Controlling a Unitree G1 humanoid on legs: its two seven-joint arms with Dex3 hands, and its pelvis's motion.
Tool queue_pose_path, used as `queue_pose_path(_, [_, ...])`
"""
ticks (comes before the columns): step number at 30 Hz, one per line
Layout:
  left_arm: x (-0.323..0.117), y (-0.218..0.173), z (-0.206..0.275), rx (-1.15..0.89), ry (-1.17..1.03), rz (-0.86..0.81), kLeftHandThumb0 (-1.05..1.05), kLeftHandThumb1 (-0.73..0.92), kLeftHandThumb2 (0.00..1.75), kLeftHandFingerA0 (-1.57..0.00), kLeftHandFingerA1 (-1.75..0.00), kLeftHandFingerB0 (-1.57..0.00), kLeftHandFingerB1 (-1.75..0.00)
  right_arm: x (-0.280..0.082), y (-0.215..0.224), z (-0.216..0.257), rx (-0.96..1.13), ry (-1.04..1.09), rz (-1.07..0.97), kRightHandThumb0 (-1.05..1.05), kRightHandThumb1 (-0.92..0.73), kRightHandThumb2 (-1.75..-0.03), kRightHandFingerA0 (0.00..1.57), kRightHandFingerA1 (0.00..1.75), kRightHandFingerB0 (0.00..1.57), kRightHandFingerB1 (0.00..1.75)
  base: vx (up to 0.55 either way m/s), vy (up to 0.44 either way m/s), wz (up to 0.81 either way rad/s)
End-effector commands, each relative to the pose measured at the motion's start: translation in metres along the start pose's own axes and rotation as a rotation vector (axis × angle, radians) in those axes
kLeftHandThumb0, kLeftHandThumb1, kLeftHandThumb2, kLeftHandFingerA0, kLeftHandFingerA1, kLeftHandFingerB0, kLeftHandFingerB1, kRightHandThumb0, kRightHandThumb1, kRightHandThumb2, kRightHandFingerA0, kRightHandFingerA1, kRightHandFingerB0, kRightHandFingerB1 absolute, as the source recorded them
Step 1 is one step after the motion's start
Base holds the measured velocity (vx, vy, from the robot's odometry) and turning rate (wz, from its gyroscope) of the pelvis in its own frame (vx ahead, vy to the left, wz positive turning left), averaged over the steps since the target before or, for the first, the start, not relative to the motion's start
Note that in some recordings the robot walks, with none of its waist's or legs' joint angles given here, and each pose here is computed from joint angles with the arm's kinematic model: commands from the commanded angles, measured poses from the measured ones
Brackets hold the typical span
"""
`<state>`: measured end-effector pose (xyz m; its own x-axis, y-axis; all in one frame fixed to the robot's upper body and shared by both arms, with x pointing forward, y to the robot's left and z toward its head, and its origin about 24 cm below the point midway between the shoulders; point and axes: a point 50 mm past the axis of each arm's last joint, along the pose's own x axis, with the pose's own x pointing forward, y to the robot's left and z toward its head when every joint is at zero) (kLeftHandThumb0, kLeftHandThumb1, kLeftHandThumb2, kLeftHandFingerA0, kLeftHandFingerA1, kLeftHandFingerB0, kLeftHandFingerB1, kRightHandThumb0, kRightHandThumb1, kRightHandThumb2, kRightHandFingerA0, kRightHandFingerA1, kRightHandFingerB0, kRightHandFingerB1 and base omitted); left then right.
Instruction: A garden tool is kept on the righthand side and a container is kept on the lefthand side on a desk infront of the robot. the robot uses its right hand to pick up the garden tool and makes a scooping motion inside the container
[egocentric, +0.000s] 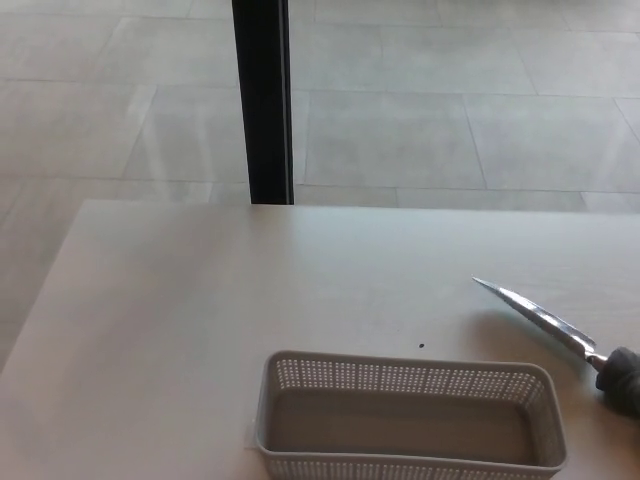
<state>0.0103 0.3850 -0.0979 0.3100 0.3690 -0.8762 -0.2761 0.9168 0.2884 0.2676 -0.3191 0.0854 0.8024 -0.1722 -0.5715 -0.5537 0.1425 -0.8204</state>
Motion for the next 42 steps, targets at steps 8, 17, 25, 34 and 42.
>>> queue_pose_path(8, [-0.001, 0.005, -0.002, -0.007, 0.018, 0.038, -0.83, -0.01, 1.15, -0.97, -1.22, -0.8, -1.05, -0.061, -0.056, -0.033, 0.241, -0.071, -0.125, -1.03, -0.52, -0.88, 0.0, 0.0, 0.0, 0.0, 0.0, 0.0, 0.0])
queue_pose_path(17, [-0.001, 0.004, -0.001, -0.012, 0.0, 0.015, -0.93, -0.02, 1.16, -0.92, -1.24, -0.78, -1.06, -0.156, -0.06, -0.148, 0.872, 0.091, -0.68, -0.9, -0.51, -1.01, 0.0, 0.42, 0.0, 0.54, 0.0, 0.0, 0.0])
queue_pose_path(25, [-0.001, 0.003, 0.004, 0.024, -0.022, -0.008, -0.94, -0.01, 1.07, -0.94, -1.16, -0.82, -0.98, -0.181, 0.056, -0.23, 1.573, 0.391, -1.02, -0.87, -0.72, -0.63, 0.0, 0.59, 0.0, 0.72, 0.0, 0.0, 0.0])
queue_pose_path(34, [0.002, -0.001, 0.004, -0.057, -0.007, 0.012, -0.85, -0.07, 1.06, -0.9, -1.19, -0.8, -1.04, -0.144, 0.185, -0.225, 2.234, 0.647, -1.222, -0.66, -0.65, -0.67, 0.0, 0.59, 0.0, 1.27, 0.0, 0.0, 0.0])
queue_pose_path(42, [0.0, 0.001, 0.0, -0.023, -0.009, 0.005, -0.91, -0.11, 1.1, -0.92, -1.23, -0.83, -1.08, -0.116, 0.245, -0.176, 2.231, 0.802, -0.953, -0.57, -0.66, -0.86, 0.0, 0.55, 0.0, 0.59, 0.0, 0.0, 0.0])
